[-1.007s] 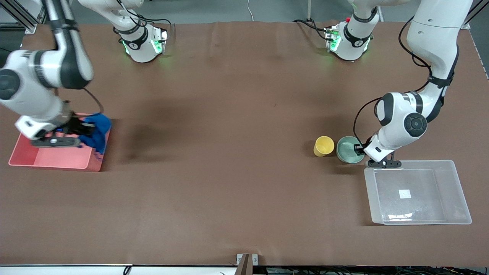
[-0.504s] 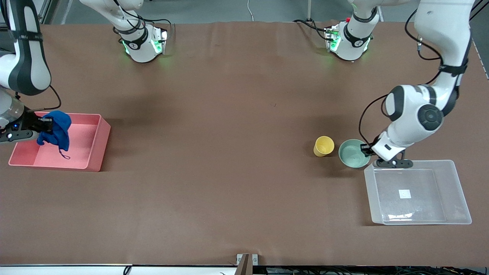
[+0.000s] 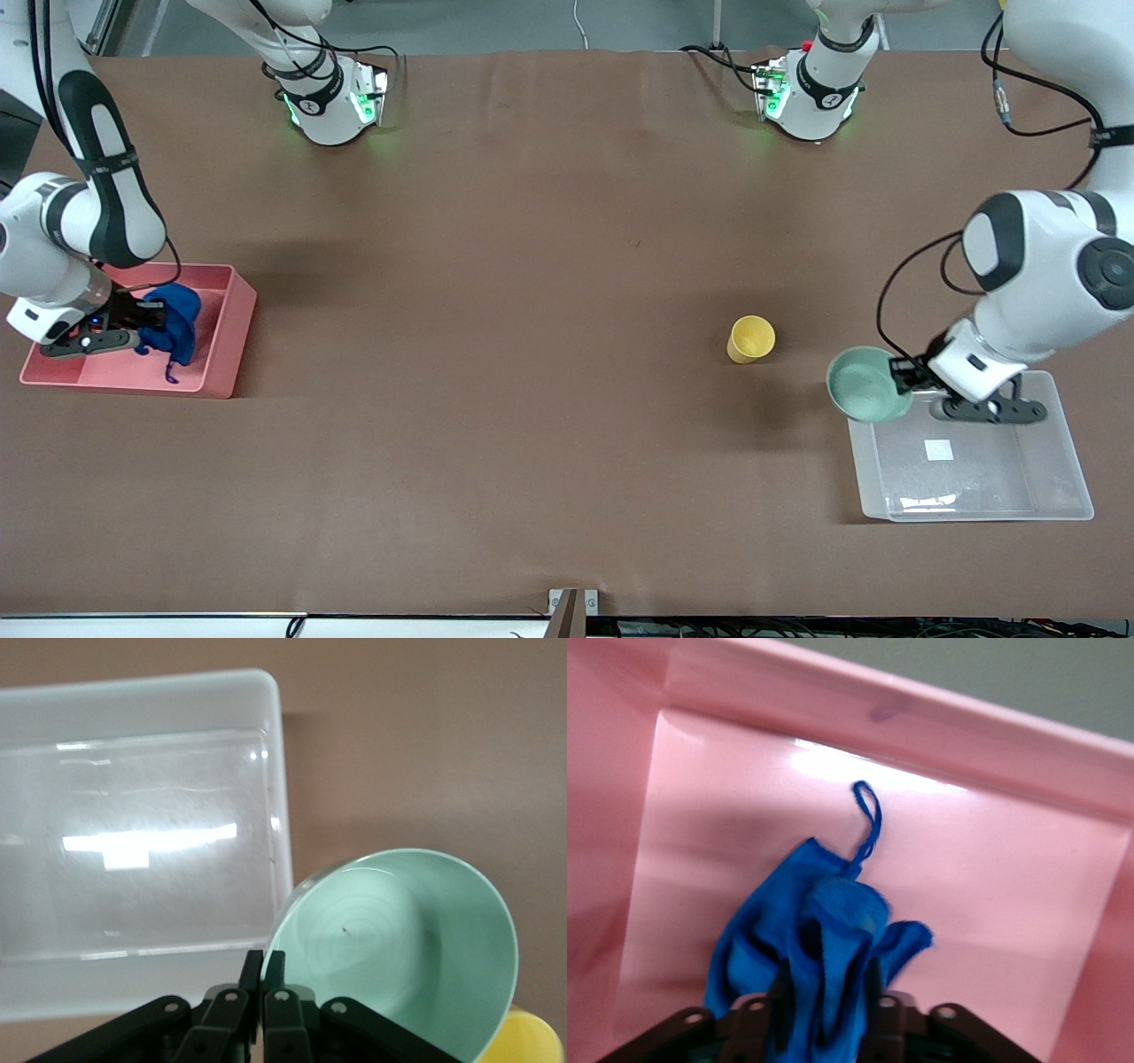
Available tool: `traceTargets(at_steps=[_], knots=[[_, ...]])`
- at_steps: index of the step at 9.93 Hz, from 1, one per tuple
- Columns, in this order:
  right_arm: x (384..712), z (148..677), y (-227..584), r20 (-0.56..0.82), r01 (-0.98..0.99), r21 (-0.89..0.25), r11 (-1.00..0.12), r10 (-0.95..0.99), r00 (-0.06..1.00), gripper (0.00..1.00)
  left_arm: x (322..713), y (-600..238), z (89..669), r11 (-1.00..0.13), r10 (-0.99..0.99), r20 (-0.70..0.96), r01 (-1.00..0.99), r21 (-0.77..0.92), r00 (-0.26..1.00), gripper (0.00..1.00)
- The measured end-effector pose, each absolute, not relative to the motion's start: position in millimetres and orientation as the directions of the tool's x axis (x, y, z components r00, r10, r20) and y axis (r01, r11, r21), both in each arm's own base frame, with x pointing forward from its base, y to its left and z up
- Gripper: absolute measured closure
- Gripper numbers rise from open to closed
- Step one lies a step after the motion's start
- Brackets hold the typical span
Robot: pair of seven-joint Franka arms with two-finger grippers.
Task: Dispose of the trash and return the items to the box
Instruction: 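Release the cloth and withdraw the right gripper while the left lowers the bowl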
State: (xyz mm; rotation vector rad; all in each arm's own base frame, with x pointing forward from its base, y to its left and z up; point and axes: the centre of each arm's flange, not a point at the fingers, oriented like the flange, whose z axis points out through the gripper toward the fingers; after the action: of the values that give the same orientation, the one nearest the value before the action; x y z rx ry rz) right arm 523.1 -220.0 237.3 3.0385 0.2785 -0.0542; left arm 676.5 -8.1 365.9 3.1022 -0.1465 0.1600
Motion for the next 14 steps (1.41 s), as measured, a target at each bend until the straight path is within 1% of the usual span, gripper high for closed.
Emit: traceTargets(at_steps=[2,3,4,5,7,9,10,12,13,14], knots=[[530,250,-219,-0.027,0.176,0.083,-0.981,0.174,0.984,0.29,709,27,341,-0.991,-0.129,0.075,-0.132,0.029,0.989,0.96],[536,275,-217,-0.028,0.163,0.073,-0.984,0.161,0.986,0.16,721,44,331,-0.989,-0.139,0.069,-0.142,0.03,0.988,0.96],[542,312,-213,-0.024,0.129,0.061,-0.99,0.128,0.992,0.02,729,57,319,-0.99,-0.136,0.065,-0.138,0.026,0.989,0.96],[548,356,-202,-0.003,0.077,0.054,-0.996,0.077,0.997,0.0,734,70,308,-0.99,-0.138,0.059,-0.139,0.014,0.989,0.96],[551,426,-156,0.018,-0.041,0.029,-0.999,-0.04,0.999,0.0,735,97,285,-0.991,-0.13,0.035,-0.131,0.004,0.991,0.96],[546,490,-105,0.011,-0.174,0.011,-0.985,-0.174,0.985,0.0,732,108,270,-0.992,-0.123,0.016,-0.123,0.009,0.992,0.96],[540,530,-86,-0.007,-0.209,0.011,-0.978,-0.209,0.978,0.0,733,106,262,-0.992,-0.124,0.015,-0.124,0.009,0.992,0.96],[527,613,-69,-0.012,-0.212,0.013,-0.977,-0.212,0.977,0.0,737,107,241,-0.992,-0.124,0.042,-0.124,0.001,0.991,0.95],[523,648,-69,0.013,-0.214,0.011,-0.977,-0.213,0.977,0.0,736,111,231,-0.993,-0.118,0.043,-0.118,0.0,0.992,0.92],[518,677,-70,0.043,-0.218,0.008,-0.976,-0.217,0.975,0.0,735,117,226,-0.994,-0.11,0.042,-0.111,0.0,0.993,0.87]])
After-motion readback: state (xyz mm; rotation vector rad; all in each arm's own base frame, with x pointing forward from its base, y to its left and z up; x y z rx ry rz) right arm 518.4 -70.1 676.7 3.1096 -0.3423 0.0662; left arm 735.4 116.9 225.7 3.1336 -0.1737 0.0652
